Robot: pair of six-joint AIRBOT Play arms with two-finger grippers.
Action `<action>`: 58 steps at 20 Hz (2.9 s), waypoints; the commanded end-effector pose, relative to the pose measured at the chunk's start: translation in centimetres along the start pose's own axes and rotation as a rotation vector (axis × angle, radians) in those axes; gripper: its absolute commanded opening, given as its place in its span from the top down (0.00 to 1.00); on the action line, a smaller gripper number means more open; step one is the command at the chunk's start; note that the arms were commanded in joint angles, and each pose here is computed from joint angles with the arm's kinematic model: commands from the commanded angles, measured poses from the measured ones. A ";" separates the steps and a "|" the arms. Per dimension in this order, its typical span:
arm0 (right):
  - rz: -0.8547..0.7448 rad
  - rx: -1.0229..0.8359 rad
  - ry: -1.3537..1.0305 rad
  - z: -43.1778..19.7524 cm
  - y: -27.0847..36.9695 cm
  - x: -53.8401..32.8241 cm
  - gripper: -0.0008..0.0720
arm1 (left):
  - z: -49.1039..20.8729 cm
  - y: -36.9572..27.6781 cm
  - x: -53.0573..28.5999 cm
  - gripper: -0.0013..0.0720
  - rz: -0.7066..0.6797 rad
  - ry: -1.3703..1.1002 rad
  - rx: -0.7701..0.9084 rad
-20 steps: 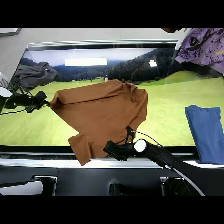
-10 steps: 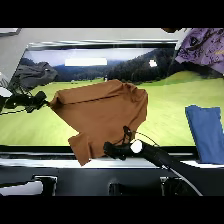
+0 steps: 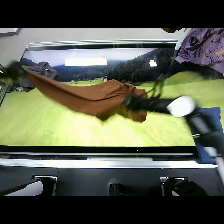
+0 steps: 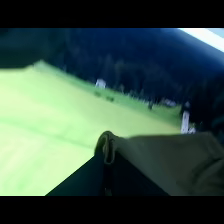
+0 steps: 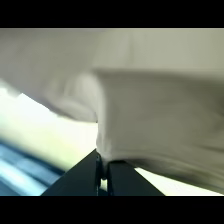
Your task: Fold the clothes and pants, and hang the long-sleeved shirts on hangers.
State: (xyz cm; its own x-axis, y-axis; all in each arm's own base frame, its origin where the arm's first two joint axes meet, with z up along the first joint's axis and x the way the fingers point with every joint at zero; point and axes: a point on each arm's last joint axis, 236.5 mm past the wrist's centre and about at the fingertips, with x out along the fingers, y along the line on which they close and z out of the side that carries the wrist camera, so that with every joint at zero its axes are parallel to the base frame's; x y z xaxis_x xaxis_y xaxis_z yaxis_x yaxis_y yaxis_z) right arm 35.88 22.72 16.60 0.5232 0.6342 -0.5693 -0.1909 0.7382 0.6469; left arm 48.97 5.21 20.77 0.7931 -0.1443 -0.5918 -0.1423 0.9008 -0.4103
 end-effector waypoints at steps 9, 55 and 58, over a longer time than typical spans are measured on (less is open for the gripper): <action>-0.262 -0.409 -0.866 9.4 11.8 -40.5 0.95 | 9.8 -9.3 -38.8 0.96 0.171 -0.842 0.300; -0.784 0.018 0.452 4.5 -28.8 12.0 0.95 | -22.8 11.8 18.9 0.96 0.295 0.795 0.144; -0.787 0.024 0.467 3.9 -29.6 12.7 0.95 | -22.8 11.7 19.3 0.96 0.294 0.787 0.146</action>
State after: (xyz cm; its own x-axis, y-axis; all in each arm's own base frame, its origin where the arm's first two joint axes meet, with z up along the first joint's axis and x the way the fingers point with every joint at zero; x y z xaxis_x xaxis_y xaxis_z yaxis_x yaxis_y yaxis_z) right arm 51.70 7.96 -6.69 0.1312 -0.0171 -0.9912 0.1023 0.9947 -0.0036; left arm 49.17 3.93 -10.72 0.0954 -0.0874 -0.9916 -0.1595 0.9819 -0.1019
